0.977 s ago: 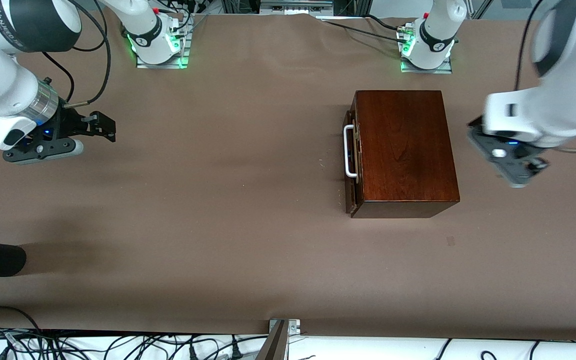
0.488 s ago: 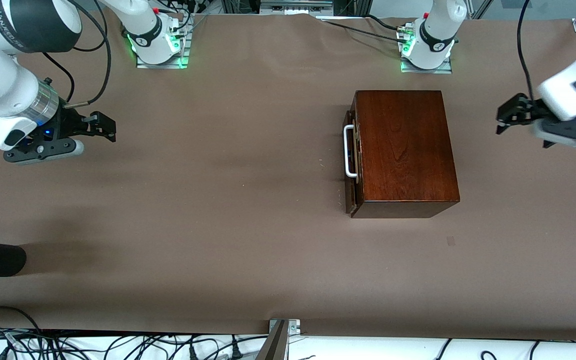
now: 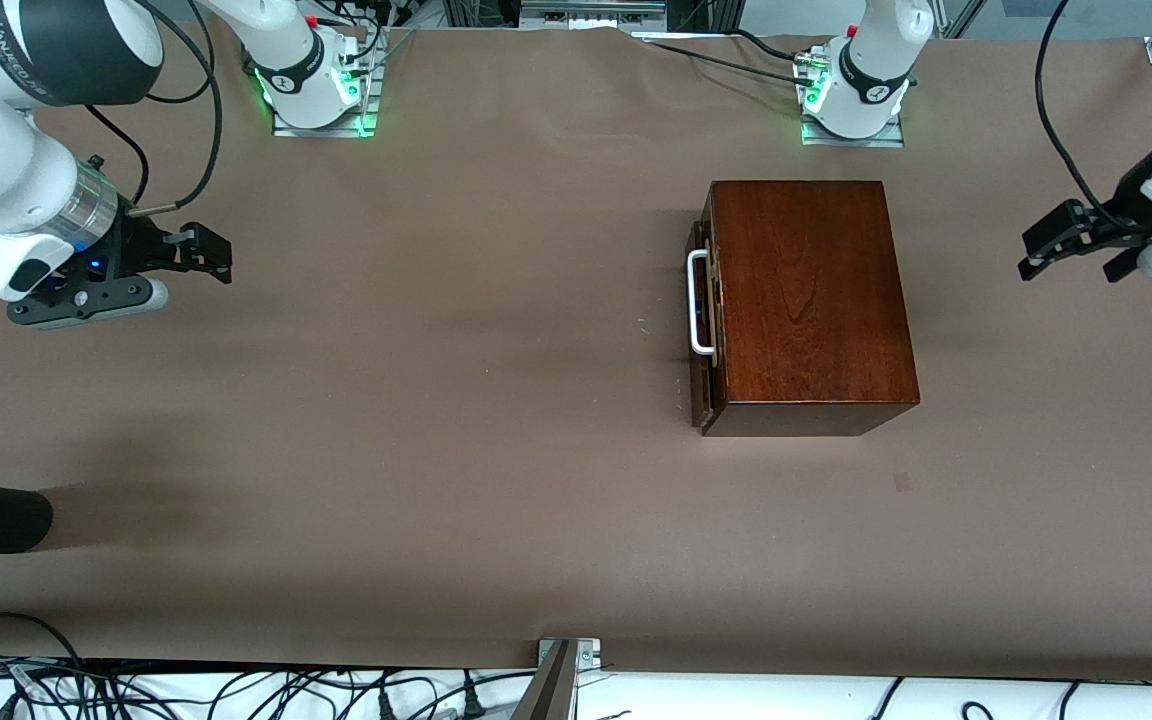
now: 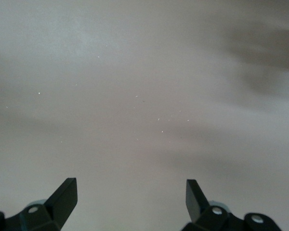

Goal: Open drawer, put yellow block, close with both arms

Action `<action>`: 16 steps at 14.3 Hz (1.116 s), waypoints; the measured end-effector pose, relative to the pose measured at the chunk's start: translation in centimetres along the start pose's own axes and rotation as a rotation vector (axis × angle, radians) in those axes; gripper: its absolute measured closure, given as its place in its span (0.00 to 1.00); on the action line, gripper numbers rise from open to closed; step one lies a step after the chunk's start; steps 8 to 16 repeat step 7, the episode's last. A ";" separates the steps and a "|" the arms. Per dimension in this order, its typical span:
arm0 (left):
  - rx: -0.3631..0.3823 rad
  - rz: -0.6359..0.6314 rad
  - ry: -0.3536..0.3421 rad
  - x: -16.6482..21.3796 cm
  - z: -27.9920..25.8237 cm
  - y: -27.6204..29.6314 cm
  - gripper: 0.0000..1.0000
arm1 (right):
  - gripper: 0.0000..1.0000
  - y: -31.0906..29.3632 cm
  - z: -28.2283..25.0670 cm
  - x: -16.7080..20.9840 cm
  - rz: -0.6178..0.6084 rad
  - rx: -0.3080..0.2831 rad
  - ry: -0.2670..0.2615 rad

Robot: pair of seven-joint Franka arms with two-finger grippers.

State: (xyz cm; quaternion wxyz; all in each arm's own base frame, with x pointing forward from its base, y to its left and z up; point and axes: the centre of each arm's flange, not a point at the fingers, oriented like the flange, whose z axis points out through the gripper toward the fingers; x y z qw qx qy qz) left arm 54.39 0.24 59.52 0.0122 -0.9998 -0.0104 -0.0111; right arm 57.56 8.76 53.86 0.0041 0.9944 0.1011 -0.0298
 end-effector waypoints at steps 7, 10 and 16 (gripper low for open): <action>0.001 -0.012 -0.031 -0.4 0.8 -0.3 0.00 | 0.00 0.0 0.0 0.0 -0.003 0.000 -0.001; 0.001 -0.012 -0.031 -0.4 0.8 -0.3 0.00 | 0.00 0.0 0.0 0.0 -0.003 0.000 -0.001; 0.001 -0.012 -0.031 -0.4 0.8 -0.3 0.00 | 0.00 0.0 0.0 0.0 -0.003 0.000 -0.001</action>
